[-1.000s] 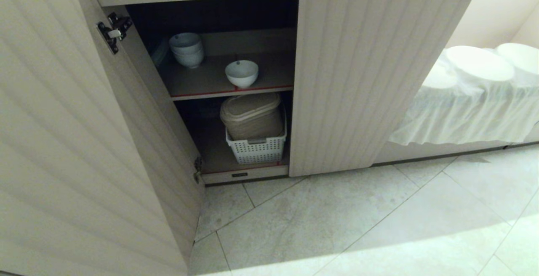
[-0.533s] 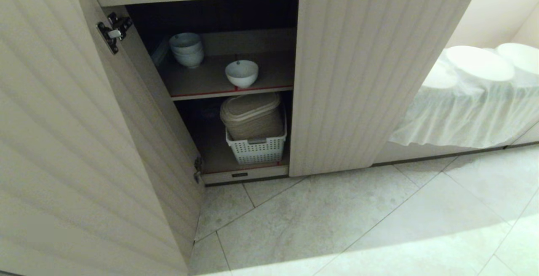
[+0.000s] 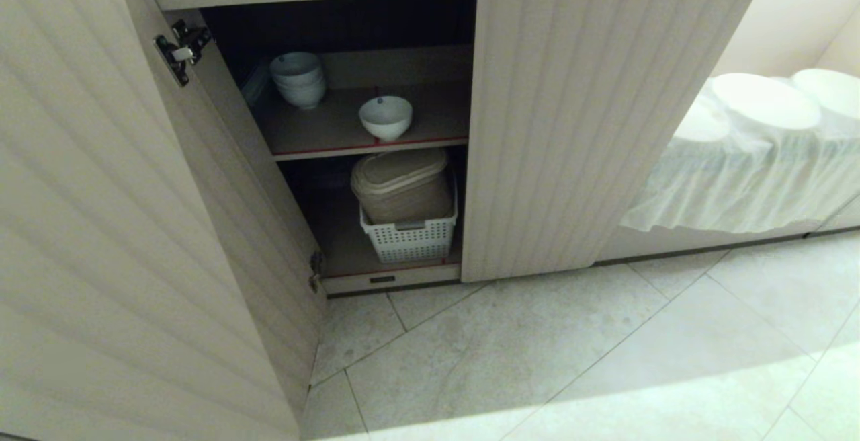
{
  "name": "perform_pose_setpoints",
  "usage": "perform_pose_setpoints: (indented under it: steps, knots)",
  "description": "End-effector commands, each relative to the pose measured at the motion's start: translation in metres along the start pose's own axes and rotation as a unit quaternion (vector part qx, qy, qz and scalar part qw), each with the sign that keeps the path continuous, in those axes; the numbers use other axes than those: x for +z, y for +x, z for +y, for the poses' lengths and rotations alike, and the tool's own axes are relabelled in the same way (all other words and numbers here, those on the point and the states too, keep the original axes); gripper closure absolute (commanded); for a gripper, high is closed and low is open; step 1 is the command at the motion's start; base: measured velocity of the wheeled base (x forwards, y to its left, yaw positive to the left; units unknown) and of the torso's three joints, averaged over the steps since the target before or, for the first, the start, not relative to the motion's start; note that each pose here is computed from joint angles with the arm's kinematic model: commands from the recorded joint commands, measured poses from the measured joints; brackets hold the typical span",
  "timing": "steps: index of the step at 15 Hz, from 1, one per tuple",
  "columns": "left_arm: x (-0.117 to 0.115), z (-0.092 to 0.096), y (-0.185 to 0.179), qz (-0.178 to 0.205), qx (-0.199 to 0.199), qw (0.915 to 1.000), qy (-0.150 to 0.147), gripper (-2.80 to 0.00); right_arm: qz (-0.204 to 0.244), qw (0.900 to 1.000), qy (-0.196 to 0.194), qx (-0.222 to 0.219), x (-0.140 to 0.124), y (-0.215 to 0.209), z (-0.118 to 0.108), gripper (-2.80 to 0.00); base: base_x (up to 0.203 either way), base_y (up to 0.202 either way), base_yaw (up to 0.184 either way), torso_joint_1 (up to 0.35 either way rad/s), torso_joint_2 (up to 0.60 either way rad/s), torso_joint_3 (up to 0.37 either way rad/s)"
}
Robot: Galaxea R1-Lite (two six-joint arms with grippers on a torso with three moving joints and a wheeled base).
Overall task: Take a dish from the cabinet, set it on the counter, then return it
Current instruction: Close the cabinet door
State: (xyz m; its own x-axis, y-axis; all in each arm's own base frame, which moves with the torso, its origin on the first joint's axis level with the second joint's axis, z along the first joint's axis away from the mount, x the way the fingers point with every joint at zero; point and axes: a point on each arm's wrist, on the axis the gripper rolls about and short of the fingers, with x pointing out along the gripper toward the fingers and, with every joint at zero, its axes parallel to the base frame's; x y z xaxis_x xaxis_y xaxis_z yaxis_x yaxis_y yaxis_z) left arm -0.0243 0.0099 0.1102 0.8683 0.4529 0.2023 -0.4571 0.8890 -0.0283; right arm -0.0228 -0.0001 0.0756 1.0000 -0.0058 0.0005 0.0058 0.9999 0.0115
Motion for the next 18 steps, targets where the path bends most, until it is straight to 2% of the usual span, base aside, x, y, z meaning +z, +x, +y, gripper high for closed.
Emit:
perform_pose_setpoints:
  steps: [1, 3, 4, 18]
  knots:
    - [0.0000, -0.0017, 0.0037, 0.014, 0.002, 0.9999, 0.006, 0.00, -0.001, 1.000, 0.000, 0.000, 0.0001, 0.0000, 0.0000, 0.00, 0.000, 0.000, 0.000, 0.000, 0.00, 0.000]
    - [-0.0052, -0.0047, 0.0039, 0.024, -0.051, 0.9984, 0.008, 0.00, -0.001, 1.000, 0.000, 0.000, 0.0001, 0.0000, 0.0000, 0.00, 0.000, 0.000, 0.000, 0.000, 0.00, 0.000]
    - [-0.0068, -0.0051, 0.0039, 0.027, -0.058, 0.9979, -0.002, 0.00, -0.001, 1.000, 0.000, 0.000, 0.0001, 0.0000, 0.0000, 0.00, 0.000, 0.000, 0.000, 0.000, 0.00, 0.000]
    - [0.0002, -0.0058, 0.0065, 0.028, -0.057, 0.9980, 0.000, 0.00, -0.001, 1.000, 0.000, 0.000, 0.0001, 0.0000, 0.0000, 0.00, 0.000, 0.000, 0.000, 0.000, 0.00, 0.000]
